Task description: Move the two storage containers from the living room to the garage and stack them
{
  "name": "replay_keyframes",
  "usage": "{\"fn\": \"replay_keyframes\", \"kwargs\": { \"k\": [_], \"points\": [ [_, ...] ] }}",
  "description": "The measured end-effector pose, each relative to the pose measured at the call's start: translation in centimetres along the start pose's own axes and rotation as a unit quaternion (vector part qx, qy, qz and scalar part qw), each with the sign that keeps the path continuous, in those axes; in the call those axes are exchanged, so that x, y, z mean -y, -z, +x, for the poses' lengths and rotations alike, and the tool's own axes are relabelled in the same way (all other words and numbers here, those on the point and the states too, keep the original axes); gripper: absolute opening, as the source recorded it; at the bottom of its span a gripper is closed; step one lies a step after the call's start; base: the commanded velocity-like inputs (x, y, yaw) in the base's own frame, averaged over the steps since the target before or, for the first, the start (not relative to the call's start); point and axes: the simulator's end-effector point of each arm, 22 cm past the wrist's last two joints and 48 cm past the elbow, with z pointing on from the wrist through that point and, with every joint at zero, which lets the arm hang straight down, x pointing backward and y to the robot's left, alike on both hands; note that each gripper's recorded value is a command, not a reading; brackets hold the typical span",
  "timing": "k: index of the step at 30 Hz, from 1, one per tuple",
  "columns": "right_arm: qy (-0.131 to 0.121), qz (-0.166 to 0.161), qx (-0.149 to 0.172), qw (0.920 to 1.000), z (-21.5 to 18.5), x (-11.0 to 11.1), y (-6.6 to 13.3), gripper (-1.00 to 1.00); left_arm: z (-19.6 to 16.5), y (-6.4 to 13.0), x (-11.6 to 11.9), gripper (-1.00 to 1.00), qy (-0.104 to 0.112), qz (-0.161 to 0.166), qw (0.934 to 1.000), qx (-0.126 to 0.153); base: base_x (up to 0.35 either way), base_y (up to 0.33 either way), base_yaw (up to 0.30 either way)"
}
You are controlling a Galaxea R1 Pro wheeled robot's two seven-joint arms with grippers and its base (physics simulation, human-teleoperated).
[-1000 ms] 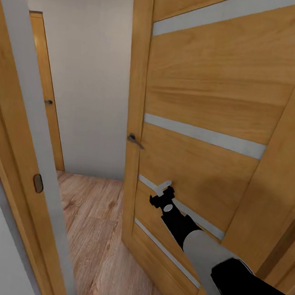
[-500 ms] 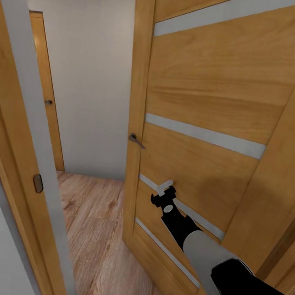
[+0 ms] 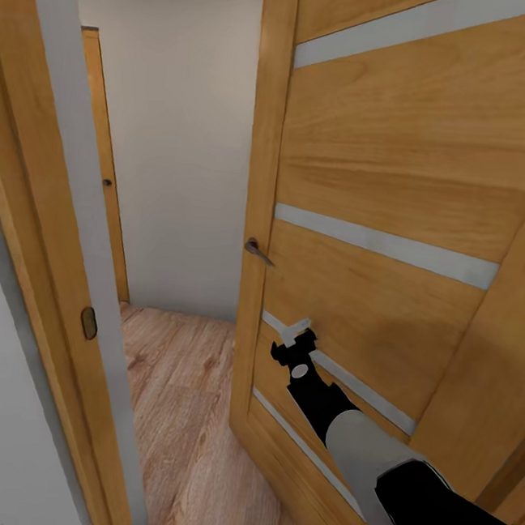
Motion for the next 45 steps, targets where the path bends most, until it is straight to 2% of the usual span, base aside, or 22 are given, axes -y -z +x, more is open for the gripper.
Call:
{"fn": "replay_keyframes", "kwargs": {
  "k": [21, 36, 45],
  "points": [
    [-0.001, 0.003, -0.001, 1.0000, 0.0, 0.1, 0.0, 1.00, 0.0, 0.0, -0.2, 1.00, 0.001, -0.001, 1.0000, 0.000, 0.017, -0.038, 0.003],
    [-0.003, 0.005, 0.000, 1.0000, -0.1, 0.2, 0.1, 1.00, 0.1, 0.0, -0.2, 1.00, 0.002, -0.002, 1.0000, -0.001, 0.300, 0.000, 0.000],
    [-0.003, 0.022, 0.001, 0.9997, -0.1, 1.0, 0.1, 1.00, 0.1, 0.0, -0.2, 1.00, 0.002, -0.002, 1.0000, -0.001, 0.321, 0.000, 0.000]
  ]
}}
